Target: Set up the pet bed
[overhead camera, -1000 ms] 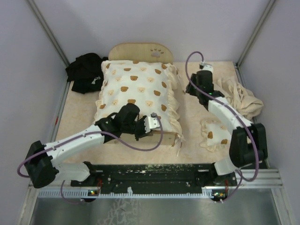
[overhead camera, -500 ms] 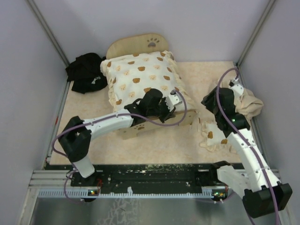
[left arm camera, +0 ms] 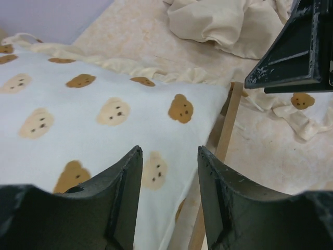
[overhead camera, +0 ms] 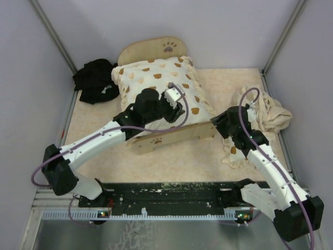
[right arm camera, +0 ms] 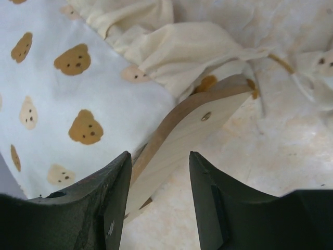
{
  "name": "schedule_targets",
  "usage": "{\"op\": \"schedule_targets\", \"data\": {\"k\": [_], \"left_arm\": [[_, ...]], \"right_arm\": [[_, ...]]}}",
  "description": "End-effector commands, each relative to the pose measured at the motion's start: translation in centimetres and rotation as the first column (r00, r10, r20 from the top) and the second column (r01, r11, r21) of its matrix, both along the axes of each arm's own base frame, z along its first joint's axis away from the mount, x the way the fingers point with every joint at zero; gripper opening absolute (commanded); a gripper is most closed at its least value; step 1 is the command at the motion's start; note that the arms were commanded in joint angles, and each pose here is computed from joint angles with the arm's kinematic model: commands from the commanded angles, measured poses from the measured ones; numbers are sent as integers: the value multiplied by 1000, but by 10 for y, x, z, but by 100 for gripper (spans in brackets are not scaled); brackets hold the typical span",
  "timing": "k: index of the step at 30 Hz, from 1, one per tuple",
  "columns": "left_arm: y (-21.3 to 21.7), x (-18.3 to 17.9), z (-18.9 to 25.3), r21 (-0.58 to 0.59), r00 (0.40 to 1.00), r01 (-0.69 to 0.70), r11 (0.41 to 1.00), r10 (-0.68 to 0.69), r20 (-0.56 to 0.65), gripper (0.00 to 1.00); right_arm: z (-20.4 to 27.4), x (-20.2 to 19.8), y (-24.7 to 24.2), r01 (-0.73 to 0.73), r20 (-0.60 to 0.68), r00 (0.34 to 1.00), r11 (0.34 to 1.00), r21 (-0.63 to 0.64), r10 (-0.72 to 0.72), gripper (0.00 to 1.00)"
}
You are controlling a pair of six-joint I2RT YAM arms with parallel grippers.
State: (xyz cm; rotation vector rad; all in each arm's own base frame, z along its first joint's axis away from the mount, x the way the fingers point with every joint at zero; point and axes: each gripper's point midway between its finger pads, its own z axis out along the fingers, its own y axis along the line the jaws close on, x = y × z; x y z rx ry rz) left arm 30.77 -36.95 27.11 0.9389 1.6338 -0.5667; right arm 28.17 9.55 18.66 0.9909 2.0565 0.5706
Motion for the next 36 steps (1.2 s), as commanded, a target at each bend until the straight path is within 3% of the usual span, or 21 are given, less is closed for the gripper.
{"op": "schedule_targets", "data": {"k": [1, 10, 20, 26, 28, 30, 32, 36], "left_arm": [[38, -11, -15, 116, 999, 38, 993, -39, 6, 53], [80, -65, -68, 285, 973, 221, 933, -192, -129, 52], [122, -67, -115, 451, 984, 138, 882, -72, -162, 52], [123, -65, -128, 474, 983, 148, 868, -78, -164, 50], [122, -66, -131, 476, 981, 161, 865, -85, -177, 45], [117, -71, -129, 460, 974, 187, 868, -103, -202, 32], [109, -79, -122, 412, 961, 220, 884, -124, -247, 19], [86, -104, -104, 299, 934, 302, 905, -219, -281, 1]], "right_arm": [[26, 18, 33, -40, 97, 995, 995, 95, 30, 49], [-10, 30, 31, 10, 38, 999, 998, 61, -12, 40], [-29, 37, 34, -6, 7, 1000, 999, 37, 5, 40], [-33, 40, 36, -8, 16, 1000, 999, 36, 8, 40], [-35, 40, 34, -4, 17, 1000, 1000, 28, 4, 40], [-37, 41, 32, 0, 17, 1000, 1000, 11, 0, 40], [-39, 41, 30, -3, 21, 1000, 1000, -8, 3, 39], [-43, 41, 23, 8, 23, 1000, 999, -46, -7, 38]]}}
